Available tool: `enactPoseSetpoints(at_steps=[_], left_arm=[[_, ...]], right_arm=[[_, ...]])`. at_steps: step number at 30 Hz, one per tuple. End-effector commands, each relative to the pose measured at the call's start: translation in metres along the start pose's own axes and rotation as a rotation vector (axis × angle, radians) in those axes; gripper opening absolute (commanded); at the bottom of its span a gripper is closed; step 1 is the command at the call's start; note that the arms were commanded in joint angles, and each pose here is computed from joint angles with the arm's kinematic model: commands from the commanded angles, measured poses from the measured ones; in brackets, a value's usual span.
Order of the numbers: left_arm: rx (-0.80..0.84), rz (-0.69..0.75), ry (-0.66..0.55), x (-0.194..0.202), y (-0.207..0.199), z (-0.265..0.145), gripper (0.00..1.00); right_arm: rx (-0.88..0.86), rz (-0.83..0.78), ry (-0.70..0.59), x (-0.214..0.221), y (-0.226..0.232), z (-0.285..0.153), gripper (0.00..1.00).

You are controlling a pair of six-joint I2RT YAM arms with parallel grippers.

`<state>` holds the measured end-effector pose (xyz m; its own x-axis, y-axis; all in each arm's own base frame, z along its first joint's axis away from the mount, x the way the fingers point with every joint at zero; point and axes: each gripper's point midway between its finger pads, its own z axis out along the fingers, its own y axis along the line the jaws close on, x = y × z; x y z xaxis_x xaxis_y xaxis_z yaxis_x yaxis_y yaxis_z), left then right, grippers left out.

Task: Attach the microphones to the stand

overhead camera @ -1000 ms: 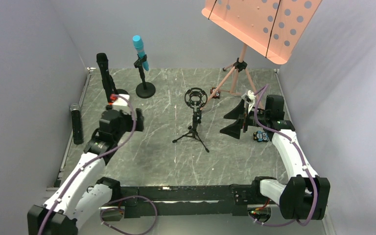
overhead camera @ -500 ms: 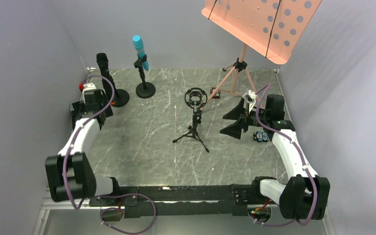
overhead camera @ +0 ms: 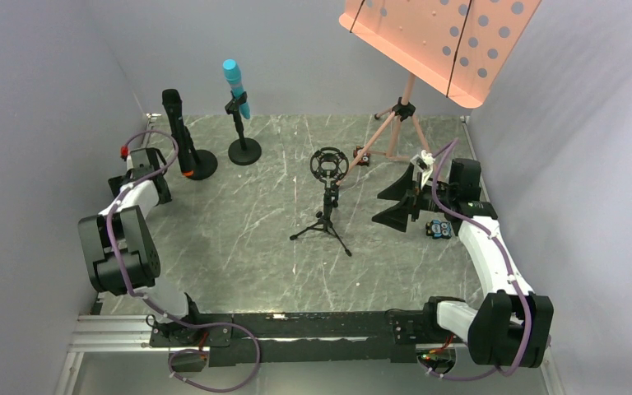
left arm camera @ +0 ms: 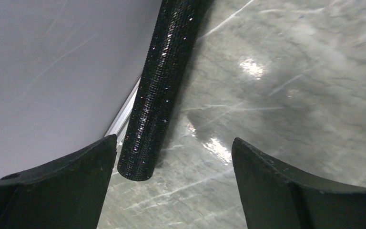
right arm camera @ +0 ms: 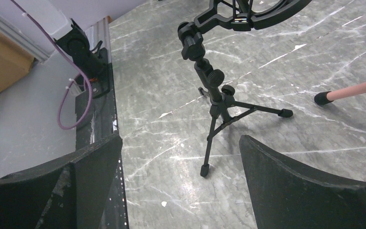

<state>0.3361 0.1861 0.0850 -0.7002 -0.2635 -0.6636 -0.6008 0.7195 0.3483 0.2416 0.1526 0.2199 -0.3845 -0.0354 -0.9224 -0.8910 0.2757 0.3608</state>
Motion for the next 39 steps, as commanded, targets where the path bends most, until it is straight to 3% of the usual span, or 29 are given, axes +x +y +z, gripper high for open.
enactPoseSetpoints(at_steps=[1, 11, 14, 17, 25, 28, 33, 39], left_arm=[[-0.088, 0.008, 0.011, -0.007, 0.018, 0.013, 0.91], [-0.105, -0.015, 0.124, -0.002, 0.030, 0.039, 0.86], [-0.058, -0.019, 0.168, 0.003, 0.025, 0.046, 0.82], [0.010, -0.026, 0.196, 0.007, 0.015, 0.049, 0.70], [0.116, -0.052, 0.300, 0.031, 0.001, 0.049, 0.69], [0.167, -0.082, 0.319, 0.037, -0.004, 0.047, 0.64], [0.265, -0.083, 0.368, 0.047, -0.020, 0.042, 0.46], [0.386, -0.063, 0.386, 0.057, -0.043, 0.026, 0.36]], right_arm=[[-0.026, -0.049, -0.027, -0.011, 0.002, -0.002, 1.00], [-0.022, -0.024, -0.042, -0.011, -0.002, -0.007, 1.00], [-0.024, -0.022, -0.045, -0.012, -0.002, -0.008, 1.00], [-0.028, -0.020, -0.047, -0.012, -0.001, -0.008, 1.00], [-0.030, -0.036, -0.058, -0.017, 0.003, -0.011, 1.00], [-0.034, -0.042, -0.063, -0.018, 0.006, -0.012, 1.00], [-0.039, -0.053, -0.069, -0.021, 0.009, -0.014, 1.00], [-0.045, -0.063, -0.073, -0.023, 0.012, -0.014, 1.00]])
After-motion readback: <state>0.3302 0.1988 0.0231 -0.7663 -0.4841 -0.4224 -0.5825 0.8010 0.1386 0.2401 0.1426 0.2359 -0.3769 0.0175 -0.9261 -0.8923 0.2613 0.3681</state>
